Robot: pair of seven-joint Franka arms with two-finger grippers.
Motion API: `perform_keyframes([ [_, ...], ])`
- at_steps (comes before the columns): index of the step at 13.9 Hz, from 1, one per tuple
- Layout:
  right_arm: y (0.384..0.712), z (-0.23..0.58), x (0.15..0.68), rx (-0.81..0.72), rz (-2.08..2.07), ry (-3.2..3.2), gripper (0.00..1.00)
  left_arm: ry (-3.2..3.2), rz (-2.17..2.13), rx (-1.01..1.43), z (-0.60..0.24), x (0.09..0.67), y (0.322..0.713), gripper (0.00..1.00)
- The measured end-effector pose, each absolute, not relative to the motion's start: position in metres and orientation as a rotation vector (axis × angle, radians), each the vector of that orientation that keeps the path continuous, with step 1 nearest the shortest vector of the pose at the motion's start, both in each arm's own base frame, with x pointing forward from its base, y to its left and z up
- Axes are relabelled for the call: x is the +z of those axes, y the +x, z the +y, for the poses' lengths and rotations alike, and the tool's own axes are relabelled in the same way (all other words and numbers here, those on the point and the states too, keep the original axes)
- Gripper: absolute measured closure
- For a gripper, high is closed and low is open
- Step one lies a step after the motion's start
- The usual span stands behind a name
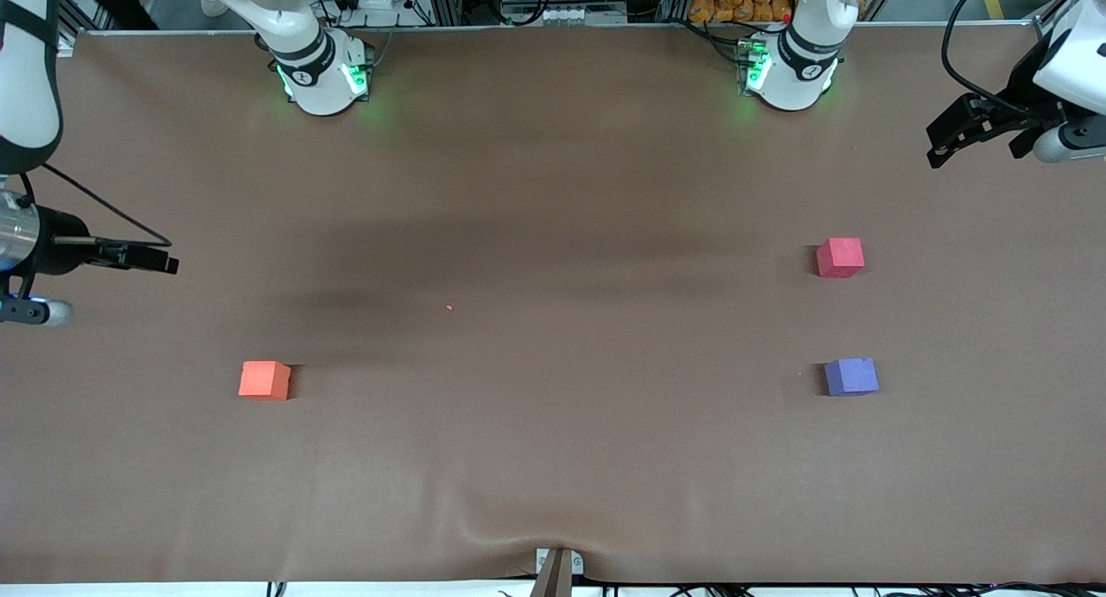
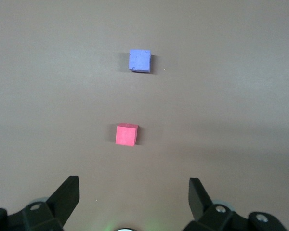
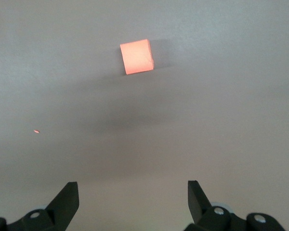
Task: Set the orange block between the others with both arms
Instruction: 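Lower the open right gripper over the orange cube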
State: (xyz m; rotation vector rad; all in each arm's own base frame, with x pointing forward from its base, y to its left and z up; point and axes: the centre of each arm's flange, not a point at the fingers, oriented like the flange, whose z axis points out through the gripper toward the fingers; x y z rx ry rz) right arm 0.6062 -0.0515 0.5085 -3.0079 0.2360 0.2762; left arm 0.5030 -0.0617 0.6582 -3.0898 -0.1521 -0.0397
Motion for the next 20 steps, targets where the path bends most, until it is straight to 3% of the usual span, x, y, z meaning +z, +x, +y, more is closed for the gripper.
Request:
perform_keyframes([
  [4, 0.62, -0.049, 0.517, 0.118, 0.241, -2.999, 0.0, -3.09, -0.151, -0.03, -0.062, 0.652, 0.508, 0.0],
  [7, 0.624, -0.06, 0.51, 0.108, 0.271, -2.994, 0.0, -3.09, -0.151, -0.027, -0.062, 0.649, 0.51, 0.0],
  [16, 0.664, 0.019, 0.39, 0.238, 0.102, -3.029, 0.0, -3.096, -0.15, -0.08, -0.063, 0.656, 0.513, 0.0],
  [20, 0.68, 0.017, 0.347, 0.223, 0.097, -3.059, 0.0, -3.096, -0.15, -0.09, -0.063, 0.657, 0.514, 0.0],
])
